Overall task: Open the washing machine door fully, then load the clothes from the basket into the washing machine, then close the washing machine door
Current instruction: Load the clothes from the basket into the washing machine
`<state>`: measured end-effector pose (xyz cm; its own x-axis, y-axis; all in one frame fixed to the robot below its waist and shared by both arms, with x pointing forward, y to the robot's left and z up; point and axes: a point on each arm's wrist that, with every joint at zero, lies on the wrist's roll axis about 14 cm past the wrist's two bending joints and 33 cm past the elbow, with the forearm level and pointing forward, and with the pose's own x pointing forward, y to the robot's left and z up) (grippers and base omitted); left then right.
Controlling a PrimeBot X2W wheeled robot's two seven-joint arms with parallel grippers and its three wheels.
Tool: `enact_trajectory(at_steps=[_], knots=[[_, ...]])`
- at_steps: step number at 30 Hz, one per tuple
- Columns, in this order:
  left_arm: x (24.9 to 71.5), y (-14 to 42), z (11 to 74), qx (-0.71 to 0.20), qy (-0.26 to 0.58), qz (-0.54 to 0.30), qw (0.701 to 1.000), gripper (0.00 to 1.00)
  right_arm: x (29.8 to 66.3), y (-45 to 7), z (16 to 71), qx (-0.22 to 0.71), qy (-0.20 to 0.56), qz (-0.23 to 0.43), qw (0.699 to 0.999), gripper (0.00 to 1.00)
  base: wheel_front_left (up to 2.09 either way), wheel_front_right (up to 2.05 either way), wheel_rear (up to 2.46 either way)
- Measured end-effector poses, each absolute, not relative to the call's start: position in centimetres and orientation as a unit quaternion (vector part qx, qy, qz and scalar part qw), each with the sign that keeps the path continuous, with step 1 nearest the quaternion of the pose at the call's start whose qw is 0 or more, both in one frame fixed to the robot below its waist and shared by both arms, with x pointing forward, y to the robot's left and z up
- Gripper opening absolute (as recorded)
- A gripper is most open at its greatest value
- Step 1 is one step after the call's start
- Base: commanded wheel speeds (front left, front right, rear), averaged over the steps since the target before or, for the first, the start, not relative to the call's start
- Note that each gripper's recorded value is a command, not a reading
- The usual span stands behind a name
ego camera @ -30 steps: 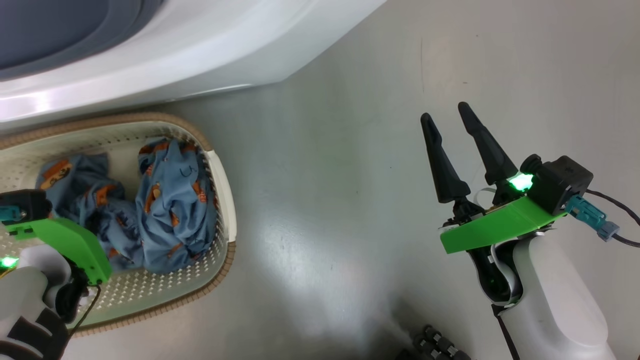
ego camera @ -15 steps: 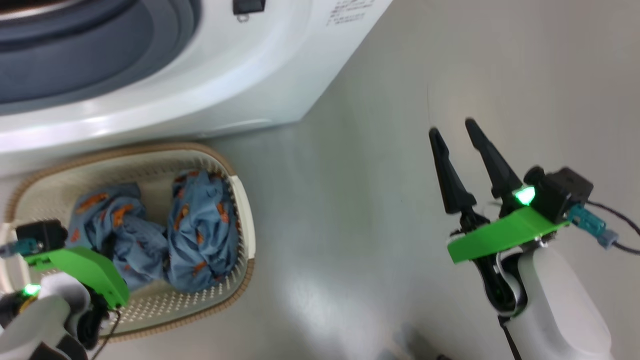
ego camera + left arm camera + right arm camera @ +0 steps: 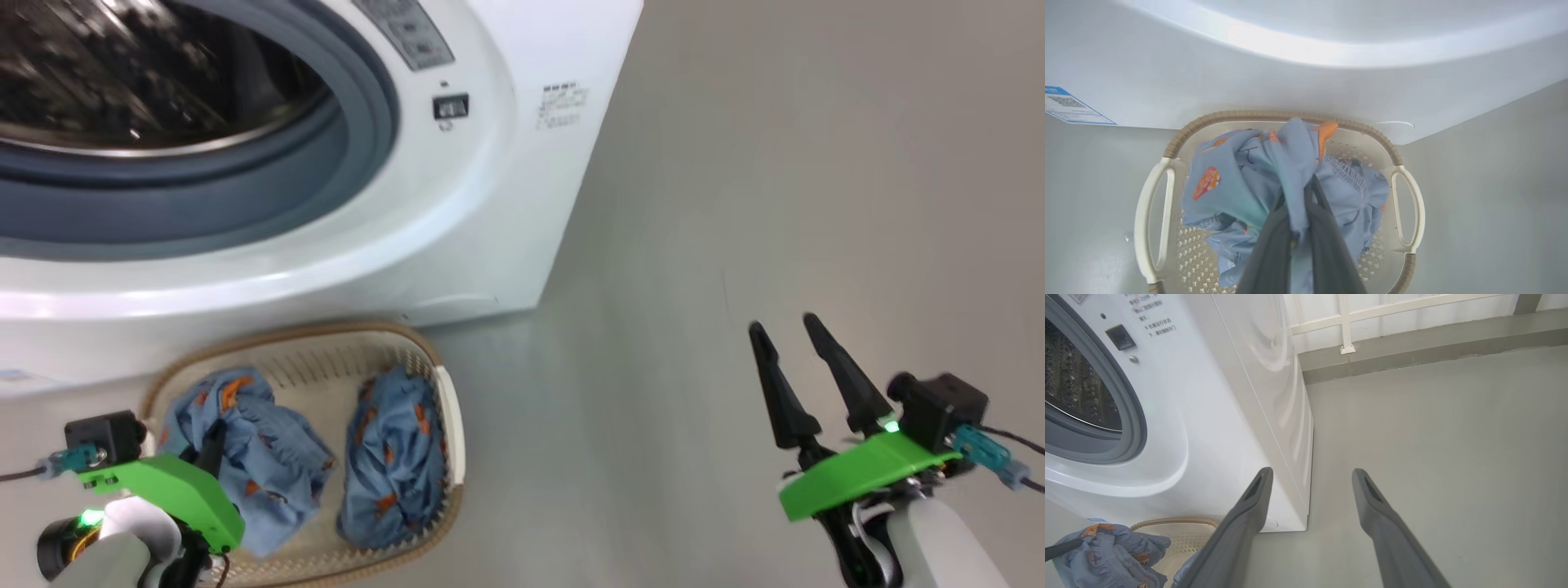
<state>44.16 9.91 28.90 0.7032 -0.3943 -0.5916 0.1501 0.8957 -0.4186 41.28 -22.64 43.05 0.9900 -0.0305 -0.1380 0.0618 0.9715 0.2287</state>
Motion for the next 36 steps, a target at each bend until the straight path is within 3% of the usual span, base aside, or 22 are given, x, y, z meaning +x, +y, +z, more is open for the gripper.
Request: enact_trajectory(at_steps=[17, 27, 36], knots=[[41.4, 13.8, 41.0, -0.167, 0.143, -0.116, 0.968, 0.0, 37.0, -23.1, 46.9, 0.114, 0.023, -0.01, 0.993, 1.0, 0.0, 0.0, 0.0], [37.8, 16.7, 45.5, -0.162, 0.053, -0.068, 0.983, 0.0, 36.5, -22.6, 47.9, 0.116, 0.008, 0.001, 0.993, 1.0, 0.0, 0.0, 0.0], [36.8, 16.9, 45.9, -0.168, 0.039, -0.053, 0.984, 0.0, 36.5, -22.7, 47.2, 0.116, 0.019, -0.002, 0.993, 1.0, 0.0, 0.0, 0.0]])
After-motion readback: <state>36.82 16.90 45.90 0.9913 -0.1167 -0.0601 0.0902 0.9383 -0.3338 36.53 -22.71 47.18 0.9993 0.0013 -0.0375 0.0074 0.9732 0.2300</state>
